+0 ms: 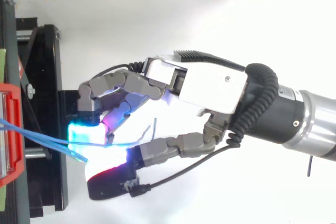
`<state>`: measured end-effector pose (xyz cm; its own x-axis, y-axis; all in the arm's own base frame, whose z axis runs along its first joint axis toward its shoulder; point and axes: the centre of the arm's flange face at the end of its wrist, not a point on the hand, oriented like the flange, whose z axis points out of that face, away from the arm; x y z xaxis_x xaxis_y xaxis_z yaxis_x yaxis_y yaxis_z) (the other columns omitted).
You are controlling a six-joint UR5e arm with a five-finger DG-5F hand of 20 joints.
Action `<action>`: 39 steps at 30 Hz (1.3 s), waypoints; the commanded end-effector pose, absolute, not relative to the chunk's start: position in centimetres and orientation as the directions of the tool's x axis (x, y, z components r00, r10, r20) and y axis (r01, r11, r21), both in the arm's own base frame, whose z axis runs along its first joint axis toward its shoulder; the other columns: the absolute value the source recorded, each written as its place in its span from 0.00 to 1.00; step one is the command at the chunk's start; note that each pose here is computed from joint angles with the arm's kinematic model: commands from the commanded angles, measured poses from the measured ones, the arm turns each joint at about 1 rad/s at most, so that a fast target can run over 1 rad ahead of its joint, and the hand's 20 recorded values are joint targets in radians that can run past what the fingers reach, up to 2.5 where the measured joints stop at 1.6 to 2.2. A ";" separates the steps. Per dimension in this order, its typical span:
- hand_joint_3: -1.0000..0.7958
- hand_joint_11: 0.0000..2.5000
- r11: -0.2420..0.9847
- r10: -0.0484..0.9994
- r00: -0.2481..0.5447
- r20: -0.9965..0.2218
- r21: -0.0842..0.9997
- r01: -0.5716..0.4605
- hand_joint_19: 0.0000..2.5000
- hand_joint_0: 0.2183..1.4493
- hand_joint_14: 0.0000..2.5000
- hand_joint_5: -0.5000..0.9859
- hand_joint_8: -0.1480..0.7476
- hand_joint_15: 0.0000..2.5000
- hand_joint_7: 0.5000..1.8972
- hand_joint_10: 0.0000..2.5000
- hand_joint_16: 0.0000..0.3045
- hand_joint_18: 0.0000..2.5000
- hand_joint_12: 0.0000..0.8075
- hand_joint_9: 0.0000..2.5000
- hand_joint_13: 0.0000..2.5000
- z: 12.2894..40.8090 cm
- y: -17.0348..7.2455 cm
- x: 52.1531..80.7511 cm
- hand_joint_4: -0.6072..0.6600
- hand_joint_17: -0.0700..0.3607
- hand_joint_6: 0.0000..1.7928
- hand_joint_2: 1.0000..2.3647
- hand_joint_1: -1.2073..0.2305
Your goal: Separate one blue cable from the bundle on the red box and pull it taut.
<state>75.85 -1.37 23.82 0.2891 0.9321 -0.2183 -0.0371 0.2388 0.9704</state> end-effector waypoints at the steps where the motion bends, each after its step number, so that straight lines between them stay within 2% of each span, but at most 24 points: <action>1: 0.31 0.23 0.241 0.932 0.286 -0.223 0.970 -0.029 0.15 0.31 0.00 0.24 0.55 0.12 0.51 0.01 0.15 0.29 0.48 0.37 0.28 24.3 -1.4 75.6 0.65 0.40 0.49 0.00 0.24; 3: 0.29 0.23 0.242 0.932 0.285 -0.225 0.970 -0.024 0.15 0.29 0.00 0.24 0.55 0.12 0.51 0.01 0.15 0.29 0.49 0.37 0.28 24.5 -1.4 75.5 0.65 0.40 0.49 0.00 0.26; 5: 0.28 0.22 0.242 0.931 0.286 -0.226 0.970 -0.023 0.15 0.25 0.00 0.25 0.56 0.13 0.52 0.01 0.16 0.30 0.50 0.38 0.29 24.6 -1.6 75.5 0.65 0.41 0.49 0.00 0.36; 9: 0.29 0.23 0.232 0.933 0.289 -0.215 0.972 -0.026 0.17 0.25 0.00 0.26 0.57 0.13 0.53 0.01 0.16 0.29 0.50 0.40 0.29 24.7 -1.9 75.5 0.64 0.41 0.48 0.00 0.45; 15: 0.37 0.23 0.220 0.935 0.290 -0.202 0.975 -0.031 0.17 0.29 0.00 0.26 0.57 0.13 0.57 0.01 0.15 0.29 0.49 0.40 0.29 24.8 -2.0 75.5 0.65 0.40 0.48 0.01 0.40; 19: 0.44 0.24 0.220 0.935 0.290 -0.202 0.975 -0.031 0.17 0.30 0.00 0.26 0.57 0.13 0.58 0.01 0.15 0.30 0.50 0.39 0.29 24.8 -2.0 75.5 0.66 0.40 0.48 0.01 0.30; 22: 0.46 0.24 0.222 0.935 0.288 -0.205 0.975 -0.028 0.16 0.32 0.00 0.25 0.57 0.13 0.58 0.01 0.15 0.30 0.49 0.38 0.29 24.6 -2.0 75.5 0.62 0.40 0.49 0.01 0.23; 25: 0.46 0.24 0.220 0.935 0.290 -0.202 0.975 -0.031 0.16 0.34 0.00 0.24 0.56 0.13 0.56 0.01 0.15 0.31 0.49 0.38 0.29 24.8 -2.1 75.5 0.59 0.40 0.50 0.01 0.20; 28: 0.39 0.25 0.220 0.935 0.290 -0.202 0.975 -0.031 0.15 0.36 0.00 0.24 0.56 0.13 0.54 0.01 0.15 0.31 0.49 0.38 0.29 24.8 -2.1 75.5 0.60 0.40 0.50 0.01 0.19; 31: 0.32 0.25 0.221 0.935 0.291 -0.203 0.975 -0.029 0.15 0.38 0.00 0.24 0.56 0.13 0.49 0.01 0.15 0.32 0.49 0.38 0.29 24.7 -2.2 75.5 0.61 0.40 0.50 0.00 0.19; 33: 0.28 0.25 0.220 0.935 0.292 -0.202 0.975 -0.031 0.16 0.36 0.00 0.24 0.56 0.13 0.51 0.01 0.15 0.32 0.49 0.38 0.30 24.8 -2.2 75.5 0.63 0.40 0.50 0.00 0.18; 37: 0.28 0.25 0.222 0.935 0.292 -0.204 0.975 -0.030 0.17 0.22 0.00 0.26 0.58 0.14 0.52 0.01 0.17 0.34 0.51 0.42 0.32 24.7 -2.3 75.6 0.65 0.42 0.48 0.00 0.28; 39: 0.28 0.25 0.220 0.935 0.292 -0.202 0.975 -0.032 0.17 0.20 0.00 0.27 0.61 0.14 0.50 0.01 0.17 0.35 0.53 0.43 0.32 24.8 -2.3 75.6 0.64 0.44 0.48 0.00 0.35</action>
<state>75.56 -2.28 24.79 0.2915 0.9349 -0.2027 -0.0313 0.2211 0.9748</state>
